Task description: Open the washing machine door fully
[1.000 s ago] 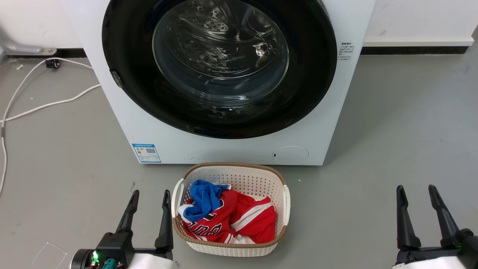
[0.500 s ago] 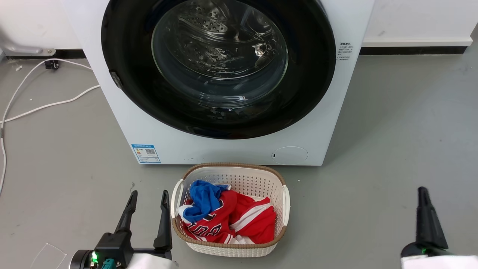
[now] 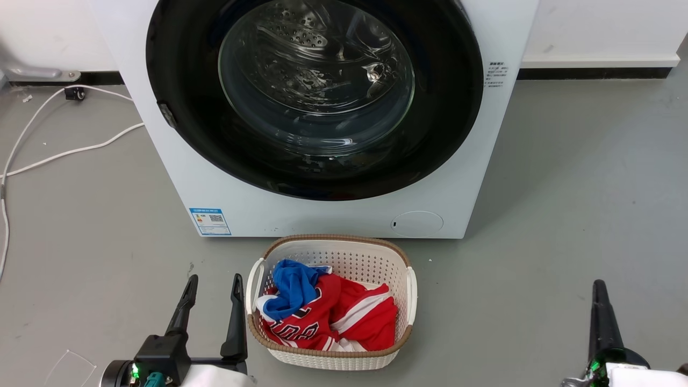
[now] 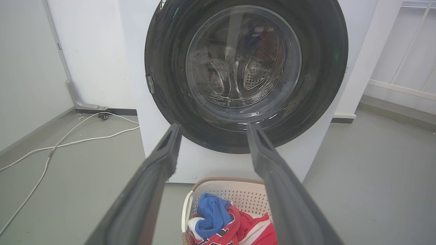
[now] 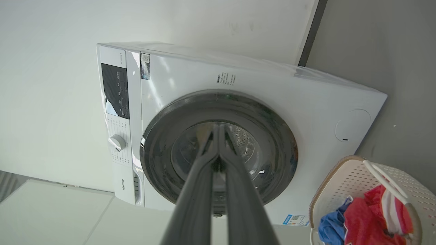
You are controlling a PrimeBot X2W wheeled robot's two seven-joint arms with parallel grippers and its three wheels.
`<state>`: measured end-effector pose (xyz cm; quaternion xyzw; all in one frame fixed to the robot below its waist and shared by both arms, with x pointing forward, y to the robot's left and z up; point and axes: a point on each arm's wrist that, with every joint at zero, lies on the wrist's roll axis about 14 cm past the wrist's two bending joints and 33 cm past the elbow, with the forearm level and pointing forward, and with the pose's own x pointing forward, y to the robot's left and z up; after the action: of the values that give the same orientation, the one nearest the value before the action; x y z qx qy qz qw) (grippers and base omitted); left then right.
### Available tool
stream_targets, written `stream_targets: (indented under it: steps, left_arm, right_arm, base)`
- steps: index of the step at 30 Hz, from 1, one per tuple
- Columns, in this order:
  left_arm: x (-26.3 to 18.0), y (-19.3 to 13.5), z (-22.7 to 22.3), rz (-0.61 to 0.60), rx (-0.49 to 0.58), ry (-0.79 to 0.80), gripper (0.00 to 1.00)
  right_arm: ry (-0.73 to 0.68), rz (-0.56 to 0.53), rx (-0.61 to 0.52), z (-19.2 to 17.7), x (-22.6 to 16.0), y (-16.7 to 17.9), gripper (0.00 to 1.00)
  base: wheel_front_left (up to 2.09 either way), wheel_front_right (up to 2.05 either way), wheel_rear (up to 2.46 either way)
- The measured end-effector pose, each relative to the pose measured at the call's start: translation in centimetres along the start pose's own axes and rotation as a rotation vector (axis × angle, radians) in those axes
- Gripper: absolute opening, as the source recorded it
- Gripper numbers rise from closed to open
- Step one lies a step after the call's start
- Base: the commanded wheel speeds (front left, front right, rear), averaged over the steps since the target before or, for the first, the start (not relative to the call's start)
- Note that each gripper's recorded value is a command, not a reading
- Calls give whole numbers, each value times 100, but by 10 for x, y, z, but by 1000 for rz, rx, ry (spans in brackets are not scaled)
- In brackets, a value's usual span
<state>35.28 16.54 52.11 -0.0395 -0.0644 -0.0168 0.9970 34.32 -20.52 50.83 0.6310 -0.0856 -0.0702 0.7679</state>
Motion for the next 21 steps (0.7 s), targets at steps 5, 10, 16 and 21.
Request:
stream_targets:
  steps: [5, 10, 16, 21]
  left_arm:
    - [0, 0, -1, 1, -4, 2, 100]
    - [0, 1, -1, 4, -7, 2, 100]
    - [1, 2, -1, 6, -11, 1, 100]
    - [1, 1, 0, 6, -13, 1, 100]
  right_arm:
    - [30, -5, 152, -13, -2, 7, 0]
    - [66, -15, 251, -15, -4, 8, 0]
    - [115, -15, 329, -13, -6, 9, 0]
    - [127, -13, 324, -9, -7, 8, 0]
  base:
    - [0, 0, 0]
    - [0, 0, 0]
    - [0, 0, 0]
    - [0, 0, 0]
